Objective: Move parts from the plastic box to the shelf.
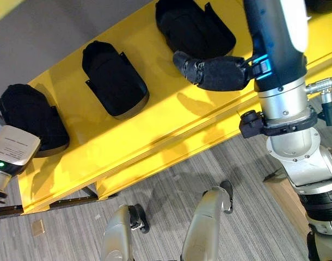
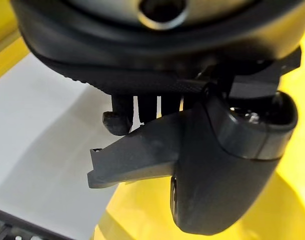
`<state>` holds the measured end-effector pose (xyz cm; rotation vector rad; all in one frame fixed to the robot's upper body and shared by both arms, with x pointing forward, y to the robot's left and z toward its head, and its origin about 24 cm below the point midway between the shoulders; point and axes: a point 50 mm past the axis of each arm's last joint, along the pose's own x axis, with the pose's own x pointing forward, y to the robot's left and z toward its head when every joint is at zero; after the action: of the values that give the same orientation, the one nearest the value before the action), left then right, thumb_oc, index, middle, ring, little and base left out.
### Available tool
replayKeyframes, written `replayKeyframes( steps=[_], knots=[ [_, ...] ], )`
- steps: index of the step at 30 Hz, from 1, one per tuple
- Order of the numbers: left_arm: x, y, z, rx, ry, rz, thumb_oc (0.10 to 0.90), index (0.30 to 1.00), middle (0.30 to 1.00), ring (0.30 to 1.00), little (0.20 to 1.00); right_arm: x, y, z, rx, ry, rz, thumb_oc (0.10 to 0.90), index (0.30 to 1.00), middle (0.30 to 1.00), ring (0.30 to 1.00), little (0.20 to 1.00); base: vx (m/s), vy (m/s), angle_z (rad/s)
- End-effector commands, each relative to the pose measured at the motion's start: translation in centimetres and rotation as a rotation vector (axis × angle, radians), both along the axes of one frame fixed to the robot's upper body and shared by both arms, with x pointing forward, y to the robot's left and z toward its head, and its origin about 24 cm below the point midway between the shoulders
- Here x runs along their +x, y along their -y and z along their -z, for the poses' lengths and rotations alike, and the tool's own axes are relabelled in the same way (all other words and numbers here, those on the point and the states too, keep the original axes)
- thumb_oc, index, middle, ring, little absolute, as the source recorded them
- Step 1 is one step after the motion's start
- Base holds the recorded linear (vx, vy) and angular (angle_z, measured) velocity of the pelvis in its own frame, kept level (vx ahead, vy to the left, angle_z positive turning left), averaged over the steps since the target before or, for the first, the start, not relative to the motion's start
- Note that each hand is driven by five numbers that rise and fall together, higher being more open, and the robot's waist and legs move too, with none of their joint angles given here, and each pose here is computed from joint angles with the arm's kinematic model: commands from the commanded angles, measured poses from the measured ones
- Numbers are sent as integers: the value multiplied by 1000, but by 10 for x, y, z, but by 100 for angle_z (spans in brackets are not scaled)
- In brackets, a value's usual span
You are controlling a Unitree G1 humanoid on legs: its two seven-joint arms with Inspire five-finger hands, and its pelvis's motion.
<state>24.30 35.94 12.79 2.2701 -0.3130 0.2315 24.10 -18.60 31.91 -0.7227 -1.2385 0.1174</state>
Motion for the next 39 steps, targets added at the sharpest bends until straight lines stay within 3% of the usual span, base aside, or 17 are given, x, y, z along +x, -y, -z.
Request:
replayKeyframes(
  steps=[1,7,20,21,22,34,39],
  knots=[
    [-15,-18,6,135,-87,-8,400,300,300,300,300,-33,-20,-37,0,252,-131,900,1000,1000,1000,1000,-46,-19,1],
    [-2,-22,-24,194,-42,34,400,300,300,300,300,-34,-20,-32,31,264,-120,900,1000,1000,1000,1000,-100,-52,5],
    [2,-23,-35,248,-43,53,400,300,300,300,300,-34,-19,-34,72,285,-117,900,1000,1000,1000,1000,-51,-54,-1],
    [1,-25,-33,247,-35,44,594,572,572,572,572,-34,-20,-34,71,286,-116,900,1000,1000,1000,1000,-15,-30,-1],
    [0,-27,-33,240,-27,28,900,1000,1000,1000,1000,-34,-20,-34,71,283,-116,900,1000,1000,1000,1000,-15,-34,-2],
    [5,-19,-18,171,-156,20,900,1000,1000,1000,1000,-35,-19,-31,67,264,-109,900,1000,1000,1000,1000,-2,-17,1],
    [2,-7,-6,118,-254,116,900,1000,1000,1000,1000,-36,-17,-32,61,251,-113,900,1000,1000,1000,1000,0,0,0]
  ],
)
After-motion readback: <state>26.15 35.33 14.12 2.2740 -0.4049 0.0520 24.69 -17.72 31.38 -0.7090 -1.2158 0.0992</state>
